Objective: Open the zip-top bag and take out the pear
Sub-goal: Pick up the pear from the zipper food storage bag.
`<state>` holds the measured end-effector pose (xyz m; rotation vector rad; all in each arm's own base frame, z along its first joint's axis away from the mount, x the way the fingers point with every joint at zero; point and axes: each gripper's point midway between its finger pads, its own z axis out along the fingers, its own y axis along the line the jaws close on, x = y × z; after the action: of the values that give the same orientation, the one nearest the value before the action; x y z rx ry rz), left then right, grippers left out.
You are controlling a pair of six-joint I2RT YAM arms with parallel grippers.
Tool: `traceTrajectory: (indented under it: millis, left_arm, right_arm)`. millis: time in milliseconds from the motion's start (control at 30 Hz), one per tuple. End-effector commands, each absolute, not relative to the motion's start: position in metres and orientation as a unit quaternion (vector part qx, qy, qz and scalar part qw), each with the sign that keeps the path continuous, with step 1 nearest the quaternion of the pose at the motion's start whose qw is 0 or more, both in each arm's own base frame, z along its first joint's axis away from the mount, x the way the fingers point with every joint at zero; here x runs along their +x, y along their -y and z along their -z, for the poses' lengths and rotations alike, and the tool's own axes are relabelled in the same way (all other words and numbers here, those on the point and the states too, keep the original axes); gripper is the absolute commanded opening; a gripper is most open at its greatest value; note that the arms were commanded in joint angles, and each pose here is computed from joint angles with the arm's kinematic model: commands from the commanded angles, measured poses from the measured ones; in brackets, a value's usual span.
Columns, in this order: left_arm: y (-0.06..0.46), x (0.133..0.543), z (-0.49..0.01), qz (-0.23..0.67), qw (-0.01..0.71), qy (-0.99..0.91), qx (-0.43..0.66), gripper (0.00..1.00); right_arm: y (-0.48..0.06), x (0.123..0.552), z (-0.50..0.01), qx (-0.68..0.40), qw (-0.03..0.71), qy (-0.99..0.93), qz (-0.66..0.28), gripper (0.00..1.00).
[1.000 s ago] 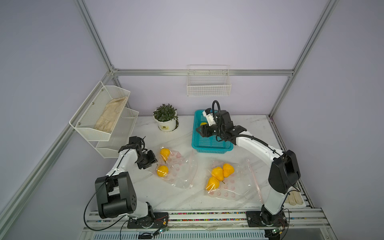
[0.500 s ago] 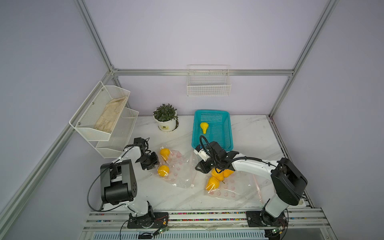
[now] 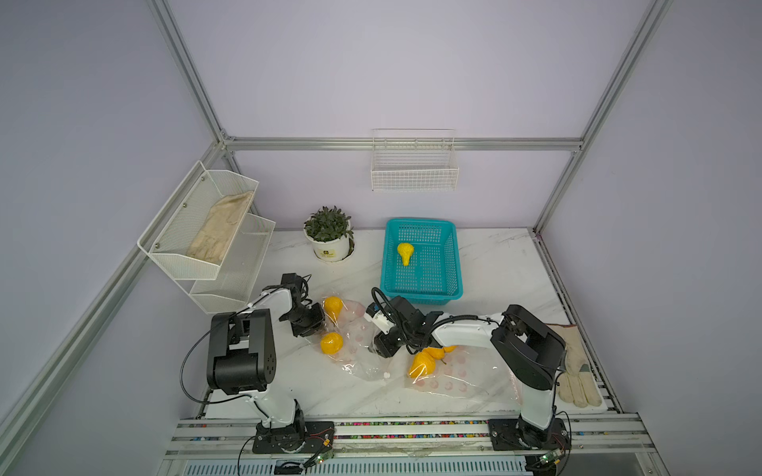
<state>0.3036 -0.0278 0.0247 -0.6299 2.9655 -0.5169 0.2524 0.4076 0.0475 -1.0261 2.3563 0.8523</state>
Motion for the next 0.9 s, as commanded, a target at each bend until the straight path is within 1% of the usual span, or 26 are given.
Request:
traceTrajectory:
  millis: [0,67,133,167,233,333,367,400,500,600,667,800,867]
  left_arm:
    - [0.037,0.308,-0.019,0.167,0.029,-0.965,-0.2,0.18]
    - [0.046,0.309,-0.016,0.169,0.023,-0.967,-0.191,0.14]
    - [0.054,0.311,-0.012,0.168,0.018,-0.969,-0.182,0.11]
    - [0.057,0.311,-0.011,0.168,0.017,-0.969,-0.179,0.09]
    - [0.062,0.31,-0.008,0.168,0.013,-0.97,-0.176,0.06]
    - [0.067,0.311,-0.006,0.17,0.014,-0.97,-0.171,0.0]
    - [0.068,0.311,-0.004,0.171,0.013,-0.971,-0.168,0.0]
    - [0.07,0.311,-0.003,0.171,0.011,-0.971,-0.166,0.0]
    - [0.076,0.312,0.0,0.174,0.006,-0.972,-0.154,0.0]
    - [0.08,0.311,0.001,0.173,0.004,-0.974,-0.146,0.0]
    - [0.082,0.31,0.002,0.175,0.002,-0.974,-0.142,0.0]
    - [0.085,0.31,0.0,0.179,0.004,-0.974,-0.137,0.0]
    - [0.086,0.31,0.0,0.179,0.005,-0.974,-0.136,0.0]
  right_arm:
    - [-0.426,0.26,-0.078,-0.377,0.257,-0.822,-0.341,0.52]
    - [-0.432,0.248,-0.067,-0.387,0.231,-0.813,-0.369,0.52]
    - [-0.438,0.244,-0.058,-0.381,0.229,-0.803,-0.398,0.5]
    - [-0.441,0.244,-0.053,-0.376,0.237,-0.802,-0.4,0.48]
    - [-0.445,0.243,-0.039,-0.389,0.251,-0.805,-0.371,0.42]
    - [-0.458,0.225,-0.034,-0.455,0.305,-0.763,-0.342,0.35]
    - [-0.462,0.221,-0.036,-0.475,0.331,-0.744,-0.333,0.34]
    - [-0.465,0.221,-0.035,-0.484,0.349,-0.734,-0.323,0.33]
    - [-0.468,0.238,-0.032,-0.473,0.378,-0.74,-0.292,0.33]
    - [-0.472,0.245,-0.048,-0.47,0.434,-0.709,-0.297,0.37]
    - [-0.476,0.249,-0.069,-0.467,0.476,-0.68,-0.305,0.39]
    - [-0.479,0.255,-0.099,-0.449,0.533,-0.644,-0.316,0.38]
    - [-0.479,0.255,-0.116,-0.437,0.565,-0.618,-0.329,0.36]
